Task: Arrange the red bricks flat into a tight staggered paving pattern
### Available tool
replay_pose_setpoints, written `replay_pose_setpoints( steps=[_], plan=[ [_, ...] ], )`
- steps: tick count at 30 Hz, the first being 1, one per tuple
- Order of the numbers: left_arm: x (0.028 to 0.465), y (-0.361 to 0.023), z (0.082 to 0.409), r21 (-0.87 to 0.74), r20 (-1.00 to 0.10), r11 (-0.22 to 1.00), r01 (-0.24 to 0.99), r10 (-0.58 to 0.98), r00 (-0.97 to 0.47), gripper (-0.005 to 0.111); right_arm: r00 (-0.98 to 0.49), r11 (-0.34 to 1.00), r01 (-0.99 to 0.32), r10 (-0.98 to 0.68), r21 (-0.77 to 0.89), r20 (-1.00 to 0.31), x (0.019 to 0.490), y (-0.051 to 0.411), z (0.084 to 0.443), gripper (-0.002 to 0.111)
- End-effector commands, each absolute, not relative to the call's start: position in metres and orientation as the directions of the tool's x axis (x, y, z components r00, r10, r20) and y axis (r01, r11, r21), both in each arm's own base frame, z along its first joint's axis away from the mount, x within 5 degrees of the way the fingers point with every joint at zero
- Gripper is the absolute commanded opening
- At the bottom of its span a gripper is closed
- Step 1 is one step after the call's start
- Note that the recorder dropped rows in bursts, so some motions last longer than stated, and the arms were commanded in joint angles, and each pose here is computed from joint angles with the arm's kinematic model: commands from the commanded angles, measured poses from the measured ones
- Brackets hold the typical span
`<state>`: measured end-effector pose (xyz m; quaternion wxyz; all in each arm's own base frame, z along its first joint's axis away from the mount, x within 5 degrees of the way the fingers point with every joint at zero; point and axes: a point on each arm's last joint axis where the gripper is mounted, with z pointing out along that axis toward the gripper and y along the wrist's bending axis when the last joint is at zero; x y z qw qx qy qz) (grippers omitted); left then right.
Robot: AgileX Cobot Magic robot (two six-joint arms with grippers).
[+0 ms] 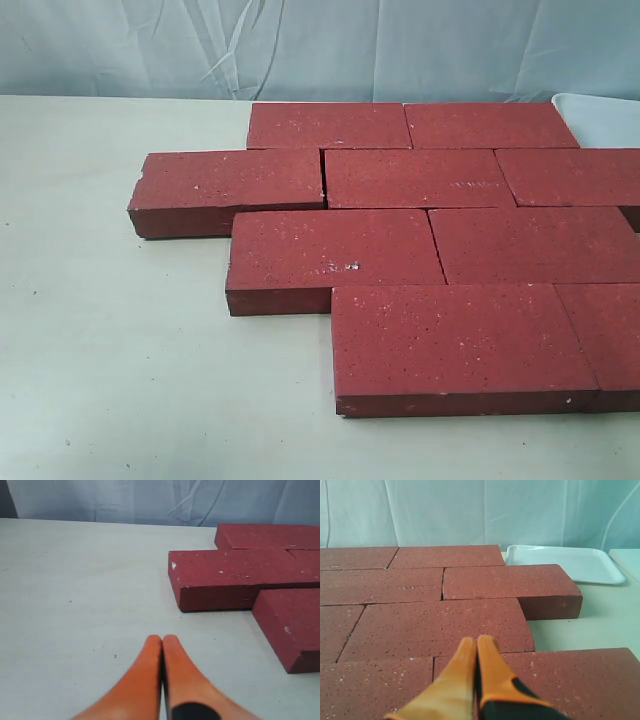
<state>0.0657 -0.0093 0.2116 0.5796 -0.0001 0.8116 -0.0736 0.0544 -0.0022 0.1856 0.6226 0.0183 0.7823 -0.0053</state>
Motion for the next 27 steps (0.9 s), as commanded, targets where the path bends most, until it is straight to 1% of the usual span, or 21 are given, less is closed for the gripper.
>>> replay_pose_setpoints(
  steps=[1,4,27],
  plan=[
    [0.0594,-0.0044,0.1887,-0.101,-0.974,0.994,0.039,-0.091,-0.207,0.0,-0.214,0.999,0.036,0.01,0.002,-0.977,0.0543,-0.0025,0.1858,-0.001],
    [0.0555,-0.0034,0.1925,-0.095,-0.986,0.995,0.031,-0.09,-0.143,0.0,-0.214,0.999,0.036,0.01,0.002,-0.977,0.0543,-0.0025,0.1858,-0.001],
    [0.0554,-0.0029,0.1917,-0.068,-0.987,0.997,0.028,-0.063,-0.151,0.0,-0.214,0.999,0.036,0.01,0.002,-0.977,0.0543,-0.0025,0.1858,-0.001]
  ],
)
